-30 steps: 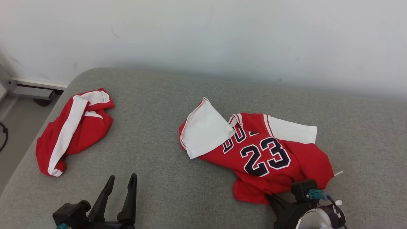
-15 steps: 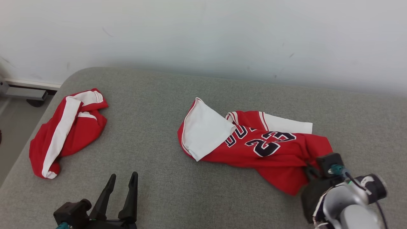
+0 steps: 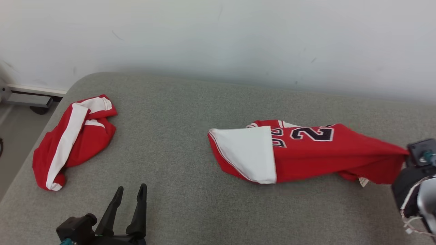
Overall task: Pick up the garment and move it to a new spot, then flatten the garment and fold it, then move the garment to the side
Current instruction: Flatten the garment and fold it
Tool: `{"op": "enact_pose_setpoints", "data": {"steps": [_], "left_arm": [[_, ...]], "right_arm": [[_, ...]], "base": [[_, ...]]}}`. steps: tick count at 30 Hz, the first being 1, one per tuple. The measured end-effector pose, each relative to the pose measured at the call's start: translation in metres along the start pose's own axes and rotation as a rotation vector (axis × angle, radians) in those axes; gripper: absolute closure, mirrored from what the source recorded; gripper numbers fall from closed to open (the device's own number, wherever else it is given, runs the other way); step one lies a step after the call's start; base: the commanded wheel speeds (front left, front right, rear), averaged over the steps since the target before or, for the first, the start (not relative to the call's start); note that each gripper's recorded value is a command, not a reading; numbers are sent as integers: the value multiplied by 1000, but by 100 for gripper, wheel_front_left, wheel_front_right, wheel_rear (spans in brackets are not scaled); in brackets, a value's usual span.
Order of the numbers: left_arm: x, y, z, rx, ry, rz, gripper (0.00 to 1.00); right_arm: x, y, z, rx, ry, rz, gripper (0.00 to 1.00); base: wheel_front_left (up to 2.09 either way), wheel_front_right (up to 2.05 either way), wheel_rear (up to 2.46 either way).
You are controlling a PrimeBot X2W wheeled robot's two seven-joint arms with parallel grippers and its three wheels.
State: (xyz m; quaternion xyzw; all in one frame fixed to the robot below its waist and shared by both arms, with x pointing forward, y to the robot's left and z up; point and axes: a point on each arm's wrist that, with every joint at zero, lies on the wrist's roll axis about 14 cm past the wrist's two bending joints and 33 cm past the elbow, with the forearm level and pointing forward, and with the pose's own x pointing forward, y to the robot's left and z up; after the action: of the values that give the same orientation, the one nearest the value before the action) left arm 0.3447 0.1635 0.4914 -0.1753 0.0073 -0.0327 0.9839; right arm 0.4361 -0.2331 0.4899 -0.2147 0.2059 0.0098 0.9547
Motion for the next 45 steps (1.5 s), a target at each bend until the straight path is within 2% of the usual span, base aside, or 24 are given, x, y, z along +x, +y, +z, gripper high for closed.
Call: {"op": "enact_pose_setpoints", "data": {"steps": [10,14,15,16,21,26,32,37,40,45], "left_arm": [[7,-4,-6,-6,16,-10,0],[11,-5,-7,-7,20,-22,0],[11,-6,-9,-7,25,-23,0],[11,-6,-10,-8,28,-24,0],[11,-9,-10,-7,27,-34,0],[9,-7,-7,4,21,-33,0],[9,-13,-4,10,16,-55,0],[7,-20,-5,10,21,-72,0],[8,-23,-5,12,20,-83,0],[10,-32,-4,13,19,-111,0]], "right_arm": [[5,-67,-6,12,18,-165,100],[12,-74,-18,39,47,-183,100],[14,-72,-22,47,60,-177,65],[16,-68,-28,56,74,-169,0],[21,-47,-46,93,110,-123,0],[21,-34,-37,131,58,-95,0],[19,-18,-6,266,-117,-50,0],[0,7,30,440,-333,-28,0],[-18,12,33,515,-409,-28,0],[-42,31,29,605,-471,32,0]], "base": [[0,0,0],[0,0,0],[0,0,0],[0,0,0],[0,0,0],[0,0,0],[0,0,0],[0,0,0],[0,0,0],[0,0,0]]}}
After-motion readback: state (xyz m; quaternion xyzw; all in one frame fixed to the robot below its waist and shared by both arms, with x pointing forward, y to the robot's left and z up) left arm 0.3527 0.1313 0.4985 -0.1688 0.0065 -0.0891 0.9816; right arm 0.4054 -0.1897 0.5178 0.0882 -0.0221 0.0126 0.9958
